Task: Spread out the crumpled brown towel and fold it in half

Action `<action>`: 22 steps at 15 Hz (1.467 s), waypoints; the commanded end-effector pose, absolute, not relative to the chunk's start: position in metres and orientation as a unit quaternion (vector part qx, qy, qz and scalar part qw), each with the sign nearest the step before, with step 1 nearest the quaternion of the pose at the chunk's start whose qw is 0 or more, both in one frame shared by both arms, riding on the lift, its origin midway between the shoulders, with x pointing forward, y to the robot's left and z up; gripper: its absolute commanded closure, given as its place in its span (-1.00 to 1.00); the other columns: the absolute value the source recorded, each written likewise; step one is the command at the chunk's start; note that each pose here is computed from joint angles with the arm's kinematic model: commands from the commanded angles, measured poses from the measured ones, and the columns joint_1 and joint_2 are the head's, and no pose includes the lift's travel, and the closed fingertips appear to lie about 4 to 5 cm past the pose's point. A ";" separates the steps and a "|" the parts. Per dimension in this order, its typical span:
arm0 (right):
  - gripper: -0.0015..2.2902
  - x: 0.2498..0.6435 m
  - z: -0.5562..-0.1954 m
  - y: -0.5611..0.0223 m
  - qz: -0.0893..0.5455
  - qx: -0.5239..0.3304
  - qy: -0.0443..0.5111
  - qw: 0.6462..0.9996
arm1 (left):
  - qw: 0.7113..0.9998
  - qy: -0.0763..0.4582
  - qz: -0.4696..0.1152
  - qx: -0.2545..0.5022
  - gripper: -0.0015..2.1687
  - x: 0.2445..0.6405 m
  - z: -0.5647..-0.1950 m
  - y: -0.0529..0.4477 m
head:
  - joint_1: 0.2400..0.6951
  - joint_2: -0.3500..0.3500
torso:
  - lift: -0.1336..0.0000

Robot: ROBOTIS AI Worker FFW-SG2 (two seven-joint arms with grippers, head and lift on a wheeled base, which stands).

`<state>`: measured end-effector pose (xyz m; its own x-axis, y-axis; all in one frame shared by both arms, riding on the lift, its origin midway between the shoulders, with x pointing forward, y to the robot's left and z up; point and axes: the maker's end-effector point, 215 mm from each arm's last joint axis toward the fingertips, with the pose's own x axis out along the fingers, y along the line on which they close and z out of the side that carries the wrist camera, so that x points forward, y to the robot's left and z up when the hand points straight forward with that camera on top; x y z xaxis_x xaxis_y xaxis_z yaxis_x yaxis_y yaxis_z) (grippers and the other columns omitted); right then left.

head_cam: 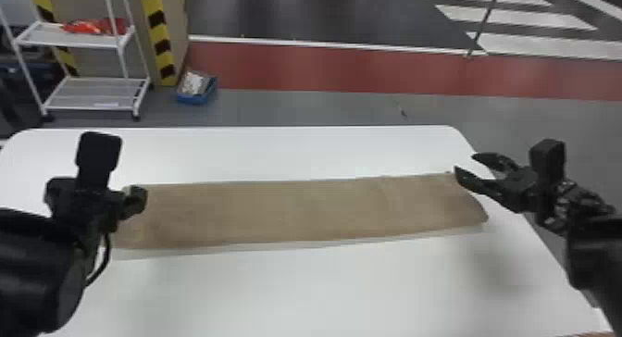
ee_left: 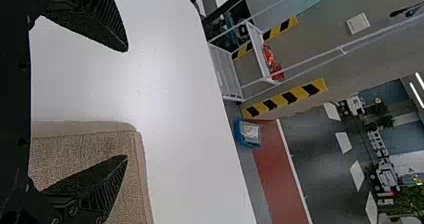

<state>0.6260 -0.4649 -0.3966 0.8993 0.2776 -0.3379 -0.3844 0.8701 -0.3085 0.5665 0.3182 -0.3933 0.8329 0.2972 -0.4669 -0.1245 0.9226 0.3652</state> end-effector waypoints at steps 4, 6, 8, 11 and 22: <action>-0.93 0.607 -0.395 -0.477 0.207 -0.141 0.170 0.953 | 0.952 0.264 0.095 0.120 -0.87 0.564 -0.391 0.321 | 1.00 -0.38 | -0.86; -0.93 0.597 -0.401 -0.483 0.220 -0.117 0.202 0.947 | 0.956 0.264 0.080 0.103 -0.87 0.564 -0.388 0.317 | 1.00 -0.39 | -0.86; -0.93 0.590 -0.399 -0.491 0.225 -0.098 0.219 0.944 | 0.958 0.274 0.062 0.063 -0.88 0.561 -0.392 0.314 | 1.00 -0.43 | -0.86; -0.93 0.586 -0.403 -0.499 0.223 -0.074 0.248 0.940 | 0.950 0.301 0.059 0.059 -0.88 0.552 -0.405 0.319 | 1.00 -0.47 | -0.86; -0.92 0.589 -0.403 -0.495 0.225 -0.079 0.248 0.939 | 0.937 0.342 0.054 0.054 -0.88 0.542 -0.421 0.319 | 1.00 -0.48 | -0.86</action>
<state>0.5880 -0.4948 -0.4035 0.7733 0.3842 -0.5044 -0.4614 0.8866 -0.0320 0.5396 0.3199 -0.4228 0.7584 0.1384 -0.6370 -0.0651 0.9884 0.1372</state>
